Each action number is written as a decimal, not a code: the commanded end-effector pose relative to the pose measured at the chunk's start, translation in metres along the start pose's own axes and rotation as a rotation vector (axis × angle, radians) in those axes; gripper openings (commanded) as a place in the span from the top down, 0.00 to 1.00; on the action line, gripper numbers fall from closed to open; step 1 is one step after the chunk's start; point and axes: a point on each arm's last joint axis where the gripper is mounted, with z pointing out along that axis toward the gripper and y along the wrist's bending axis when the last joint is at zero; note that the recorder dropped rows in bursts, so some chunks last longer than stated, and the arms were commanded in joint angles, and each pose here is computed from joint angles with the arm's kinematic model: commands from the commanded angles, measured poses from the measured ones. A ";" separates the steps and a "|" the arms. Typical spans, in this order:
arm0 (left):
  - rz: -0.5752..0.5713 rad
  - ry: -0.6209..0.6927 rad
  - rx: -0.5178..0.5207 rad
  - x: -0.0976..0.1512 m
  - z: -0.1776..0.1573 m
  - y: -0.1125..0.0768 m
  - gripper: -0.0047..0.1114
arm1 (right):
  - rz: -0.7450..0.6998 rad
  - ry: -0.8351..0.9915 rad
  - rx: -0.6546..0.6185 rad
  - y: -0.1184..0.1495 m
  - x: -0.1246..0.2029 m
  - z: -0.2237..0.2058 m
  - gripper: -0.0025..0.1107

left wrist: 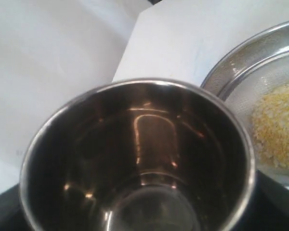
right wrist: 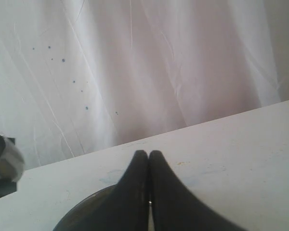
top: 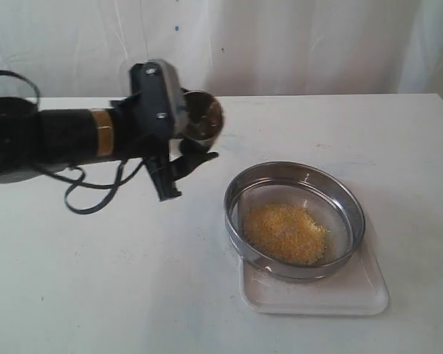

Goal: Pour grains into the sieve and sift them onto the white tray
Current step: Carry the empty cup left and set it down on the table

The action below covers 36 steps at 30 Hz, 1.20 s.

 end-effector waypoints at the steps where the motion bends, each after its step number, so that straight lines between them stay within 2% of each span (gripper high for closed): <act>1: -0.360 -0.011 -0.207 0.046 -0.043 0.008 0.96 | -0.005 -0.004 0.003 0.000 0.000 0.000 0.98; 4: -0.542 0.105 -0.301 0.089 -0.061 0.001 0.96 | -0.005 -0.004 0.003 0.000 0.000 0.000 0.98; 7: -0.586 0.114 -0.304 0.112 -0.067 -0.010 0.96 | -0.005 -0.004 0.003 0.000 0.000 0.000 0.98; 12: -0.578 0.025 -0.292 0.125 -0.058 -0.019 0.96 | -0.005 -0.004 0.003 0.000 0.000 0.000 0.98; 18: -0.580 0.042 -0.215 0.147 -0.036 -0.027 0.96 | -0.005 -0.004 0.003 0.000 0.000 0.000 0.98; 27: -0.614 0.073 -0.190 0.180 -0.008 -0.031 0.96 | -0.005 -0.004 0.003 0.000 0.000 0.000 0.98; 32: -0.634 0.135 -0.168 0.195 0.000 -0.038 0.96 | -0.005 -0.004 0.003 0.000 0.000 0.000 0.98; 34: -0.633 0.137 -0.161 0.197 0.001 -0.040 0.94 | -0.005 -0.004 0.003 0.000 0.000 0.000 0.98; 36: -0.631 0.132 -0.160 0.196 0.001 -0.040 0.87 | -0.005 -0.004 0.003 0.000 0.000 0.000 0.98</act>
